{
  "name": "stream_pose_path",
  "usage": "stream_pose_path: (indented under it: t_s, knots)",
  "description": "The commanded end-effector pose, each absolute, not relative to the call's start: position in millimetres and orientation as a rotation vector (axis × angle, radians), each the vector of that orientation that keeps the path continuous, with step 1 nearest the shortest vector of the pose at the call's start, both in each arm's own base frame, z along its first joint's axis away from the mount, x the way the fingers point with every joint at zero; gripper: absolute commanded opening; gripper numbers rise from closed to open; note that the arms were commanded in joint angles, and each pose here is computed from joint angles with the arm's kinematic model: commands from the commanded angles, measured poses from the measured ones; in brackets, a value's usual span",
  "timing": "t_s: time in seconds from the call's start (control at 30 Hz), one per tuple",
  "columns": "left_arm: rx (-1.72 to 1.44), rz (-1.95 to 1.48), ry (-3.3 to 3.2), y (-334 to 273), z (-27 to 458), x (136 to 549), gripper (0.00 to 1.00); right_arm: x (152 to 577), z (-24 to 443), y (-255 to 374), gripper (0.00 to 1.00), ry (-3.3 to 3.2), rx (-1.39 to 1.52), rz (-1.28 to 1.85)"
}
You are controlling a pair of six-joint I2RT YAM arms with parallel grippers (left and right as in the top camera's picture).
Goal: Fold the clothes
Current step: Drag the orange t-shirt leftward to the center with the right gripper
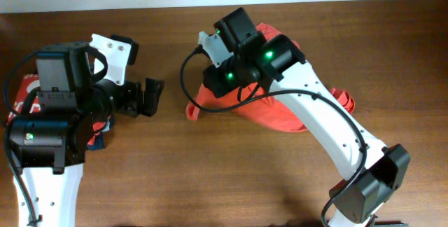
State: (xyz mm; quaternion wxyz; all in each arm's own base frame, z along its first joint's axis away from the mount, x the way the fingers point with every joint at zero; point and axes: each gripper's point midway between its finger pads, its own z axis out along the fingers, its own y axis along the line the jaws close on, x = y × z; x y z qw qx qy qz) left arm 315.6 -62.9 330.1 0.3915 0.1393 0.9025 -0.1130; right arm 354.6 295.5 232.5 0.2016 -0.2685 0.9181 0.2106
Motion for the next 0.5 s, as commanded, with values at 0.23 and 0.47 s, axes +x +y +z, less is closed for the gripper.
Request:
stream_pose_path:
  t_s: [0.23,0.47]
  knots:
    - [0.446,-0.358,2.397,-80,302,311,0.98,417,242,151,0.58,2.653,-0.165,0.396]
    - [0.659,-0.395,2.727,-112,212,291,0.67,398,223,45,0.6,2.823,0.158,0.312]
